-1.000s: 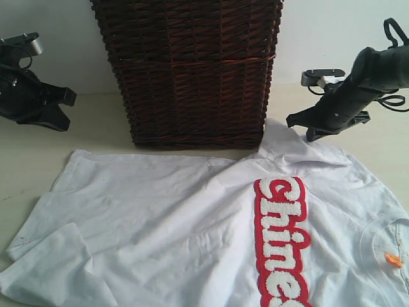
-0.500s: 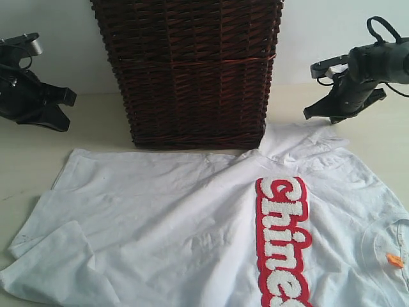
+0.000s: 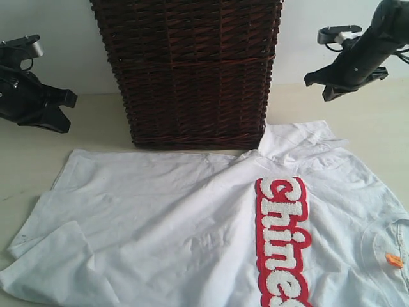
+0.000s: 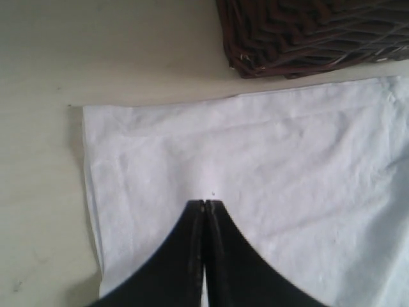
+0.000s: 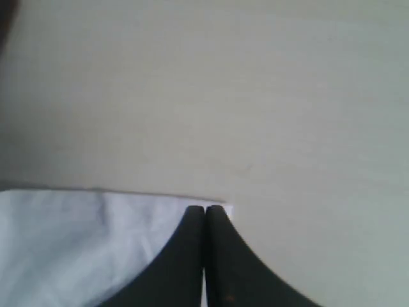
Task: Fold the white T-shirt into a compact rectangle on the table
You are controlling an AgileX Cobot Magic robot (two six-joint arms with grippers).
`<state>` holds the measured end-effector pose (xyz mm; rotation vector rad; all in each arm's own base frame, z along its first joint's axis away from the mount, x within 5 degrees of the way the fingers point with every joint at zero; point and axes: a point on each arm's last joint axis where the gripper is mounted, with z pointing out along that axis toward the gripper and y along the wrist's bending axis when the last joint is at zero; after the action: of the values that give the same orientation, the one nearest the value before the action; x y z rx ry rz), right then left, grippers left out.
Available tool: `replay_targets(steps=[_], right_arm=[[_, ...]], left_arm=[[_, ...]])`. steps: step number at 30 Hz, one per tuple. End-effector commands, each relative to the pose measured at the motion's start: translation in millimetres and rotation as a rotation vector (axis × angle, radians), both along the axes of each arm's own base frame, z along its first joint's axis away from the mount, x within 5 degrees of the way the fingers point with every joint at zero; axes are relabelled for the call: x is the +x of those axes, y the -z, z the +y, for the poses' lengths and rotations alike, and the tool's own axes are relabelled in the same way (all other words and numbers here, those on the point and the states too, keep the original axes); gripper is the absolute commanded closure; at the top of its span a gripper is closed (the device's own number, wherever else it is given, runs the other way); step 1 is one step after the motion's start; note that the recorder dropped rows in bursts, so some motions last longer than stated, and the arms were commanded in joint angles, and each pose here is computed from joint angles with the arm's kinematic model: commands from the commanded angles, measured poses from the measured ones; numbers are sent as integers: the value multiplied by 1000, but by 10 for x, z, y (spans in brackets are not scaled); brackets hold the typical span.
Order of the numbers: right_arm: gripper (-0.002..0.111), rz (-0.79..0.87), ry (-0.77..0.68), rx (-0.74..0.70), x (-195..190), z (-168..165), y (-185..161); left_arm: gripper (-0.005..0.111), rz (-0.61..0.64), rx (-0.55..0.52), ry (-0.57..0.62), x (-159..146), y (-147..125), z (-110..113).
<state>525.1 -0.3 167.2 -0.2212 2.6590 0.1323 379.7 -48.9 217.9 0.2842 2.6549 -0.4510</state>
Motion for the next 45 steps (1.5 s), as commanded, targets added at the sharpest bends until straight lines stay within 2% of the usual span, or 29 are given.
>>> replay_targets(steps=[1,4,7,11,14,18,21,26,32,37,41,45], right_arm=[[108,64,-56,34,-192,28,-423],[108,91,-69,39,-343,39,-637],[108,24,-51,33,-542,37,-871],[108,-49,0,27,-912,26,-935],[108,-26,48,47,-1257,31,-895],[108,97,13,43,-1705,167,-668],[108,119,6,25,-1900,244,-349],[108,190,109,-18,-1998,171,240],[108,329,198,-200,-2025,-2,630],[108,445,281,-319,-2111,-254,778],[108,500,354,-317,-2176,-461,770],[108,490,364,-312,-2175,-500,703]], left_arm=[[107,-2,2,2,21,6,-11],[107,-4,2,1,23,5,-10],[107,2,1,4,17,7,-12],[107,2,-1,3,17,6,-14],[107,-4,0,0,23,5,-12],[107,-8,5,13,22,5,-12],[107,10,1,21,6,10,-18],[107,37,-18,29,-19,12,-35],[107,50,-34,31,-30,11,-48],[107,38,-30,26,-18,8,-44],[107,29,-28,22,-9,6,-41],[107,13,-23,14,7,4,-34]])
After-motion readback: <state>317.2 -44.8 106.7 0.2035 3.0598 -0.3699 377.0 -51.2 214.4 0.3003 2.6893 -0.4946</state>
